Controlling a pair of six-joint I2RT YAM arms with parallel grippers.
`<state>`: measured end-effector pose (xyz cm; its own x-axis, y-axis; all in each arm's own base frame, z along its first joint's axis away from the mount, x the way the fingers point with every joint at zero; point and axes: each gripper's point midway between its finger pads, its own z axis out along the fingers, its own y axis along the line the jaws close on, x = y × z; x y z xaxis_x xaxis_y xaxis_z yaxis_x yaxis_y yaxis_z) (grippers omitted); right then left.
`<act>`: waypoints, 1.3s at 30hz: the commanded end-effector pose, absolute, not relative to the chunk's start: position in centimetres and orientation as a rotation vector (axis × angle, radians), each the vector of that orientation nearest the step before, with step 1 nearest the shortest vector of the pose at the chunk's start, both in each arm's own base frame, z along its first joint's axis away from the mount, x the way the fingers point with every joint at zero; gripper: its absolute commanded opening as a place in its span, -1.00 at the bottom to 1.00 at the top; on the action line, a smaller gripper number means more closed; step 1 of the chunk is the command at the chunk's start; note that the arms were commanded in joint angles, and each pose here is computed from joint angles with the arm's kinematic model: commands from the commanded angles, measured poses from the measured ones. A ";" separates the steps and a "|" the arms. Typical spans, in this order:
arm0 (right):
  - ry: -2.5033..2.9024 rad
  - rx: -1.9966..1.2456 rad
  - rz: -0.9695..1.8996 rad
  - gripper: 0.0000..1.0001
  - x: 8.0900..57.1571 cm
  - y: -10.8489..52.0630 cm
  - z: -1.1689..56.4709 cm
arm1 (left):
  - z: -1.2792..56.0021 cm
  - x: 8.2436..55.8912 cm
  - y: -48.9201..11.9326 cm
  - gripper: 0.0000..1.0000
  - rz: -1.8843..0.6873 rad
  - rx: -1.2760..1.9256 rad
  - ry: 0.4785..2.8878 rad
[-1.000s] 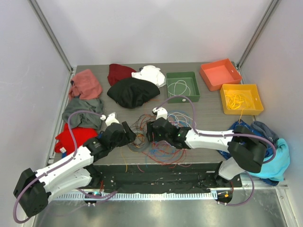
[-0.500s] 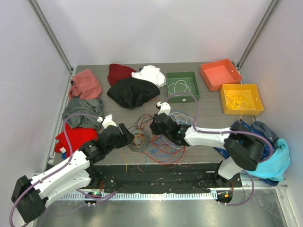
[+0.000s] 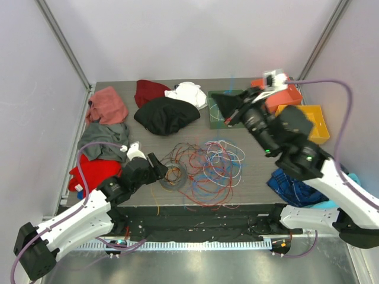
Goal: Untangle the cables
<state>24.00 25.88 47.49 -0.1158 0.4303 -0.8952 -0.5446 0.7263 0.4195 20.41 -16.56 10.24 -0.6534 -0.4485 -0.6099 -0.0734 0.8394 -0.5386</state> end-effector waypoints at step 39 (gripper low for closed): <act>1.685 0.079 0.420 -0.99 33.7 18.0 43.7 | 19.5 20.9 -21.9 0.44 -1.054 -0.148 1.895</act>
<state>29.87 20.99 42.98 -0.2220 0.2521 -0.9419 -0.3089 0.8981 0.3131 21.37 -21.80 19.09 -0.5552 -0.4850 -0.6756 0.2915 0.6473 -0.7043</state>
